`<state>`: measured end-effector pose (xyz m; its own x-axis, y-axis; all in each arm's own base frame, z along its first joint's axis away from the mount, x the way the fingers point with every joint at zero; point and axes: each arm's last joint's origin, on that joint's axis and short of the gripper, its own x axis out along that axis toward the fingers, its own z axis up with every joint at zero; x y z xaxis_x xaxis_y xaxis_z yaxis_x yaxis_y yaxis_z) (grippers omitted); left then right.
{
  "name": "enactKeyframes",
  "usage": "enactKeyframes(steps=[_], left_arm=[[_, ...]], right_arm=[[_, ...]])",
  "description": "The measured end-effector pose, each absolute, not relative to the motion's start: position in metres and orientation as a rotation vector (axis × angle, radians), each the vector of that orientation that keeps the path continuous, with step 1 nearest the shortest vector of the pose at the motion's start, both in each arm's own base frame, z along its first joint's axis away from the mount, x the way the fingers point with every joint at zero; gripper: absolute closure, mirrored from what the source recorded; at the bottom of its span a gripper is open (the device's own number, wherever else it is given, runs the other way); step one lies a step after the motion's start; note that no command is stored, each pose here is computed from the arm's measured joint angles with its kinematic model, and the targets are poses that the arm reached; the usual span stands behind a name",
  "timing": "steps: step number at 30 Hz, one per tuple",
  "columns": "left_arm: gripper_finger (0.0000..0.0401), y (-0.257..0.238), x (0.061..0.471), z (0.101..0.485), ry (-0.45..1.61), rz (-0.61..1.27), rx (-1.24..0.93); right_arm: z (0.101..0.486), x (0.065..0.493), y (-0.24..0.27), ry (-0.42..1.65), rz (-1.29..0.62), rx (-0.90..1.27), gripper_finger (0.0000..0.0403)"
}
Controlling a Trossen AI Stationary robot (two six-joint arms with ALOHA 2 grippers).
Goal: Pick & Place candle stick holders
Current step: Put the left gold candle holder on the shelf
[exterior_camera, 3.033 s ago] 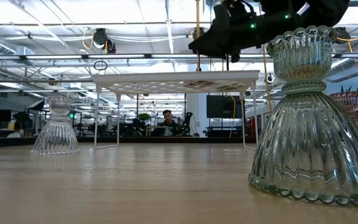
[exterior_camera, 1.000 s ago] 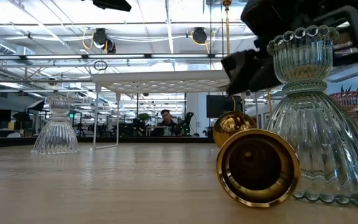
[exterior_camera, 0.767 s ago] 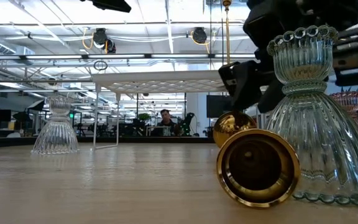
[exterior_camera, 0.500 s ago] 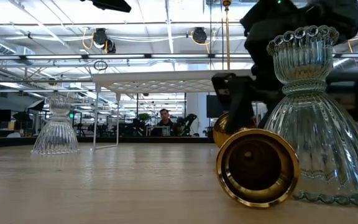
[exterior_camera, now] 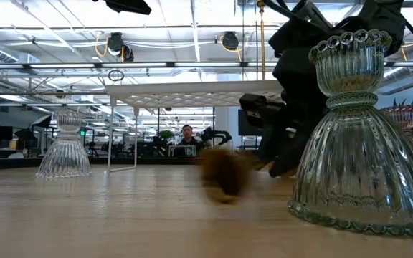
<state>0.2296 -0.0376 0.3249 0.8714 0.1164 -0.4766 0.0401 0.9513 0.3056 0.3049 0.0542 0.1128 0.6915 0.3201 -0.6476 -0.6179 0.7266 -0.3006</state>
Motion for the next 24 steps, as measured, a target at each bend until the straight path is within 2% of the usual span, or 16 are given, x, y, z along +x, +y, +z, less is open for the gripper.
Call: enactKeyframes(steps=[4,5,10,14,19,24], left_arm=[[0.0281,-0.038,0.230,0.325,0.514,0.040,0.315],[0.0281,-0.038,0.230,0.325,0.514,0.040,0.315],[0.0281,-0.038,0.229,0.325,0.518,0.039,0.316],[0.0281,-0.038,0.229,0.324,0.522,0.039,0.317],[0.0281,-0.038,0.229,0.324,0.522,0.039,0.317],[0.0281,-0.038,0.229,0.324,0.522,0.038,0.317]], right_arm=[[0.115,0.306,0.055,0.584,0.549,-0.536,0.0384],[0.116,0.306,0.055,0.583,0.543,-0.520,0.0391],[0.124,0.309,0.057,0.532,0.548,-0.341,0.0386],[0.146,0.310,0.060,0.432,0.538,-0.222,0.0395],[0.190,0.306,0.060,0.236,0.489,-0.169,0.0391],[0.236,0.295,0.054,0.019,0.338,-0.220,0.0395]])
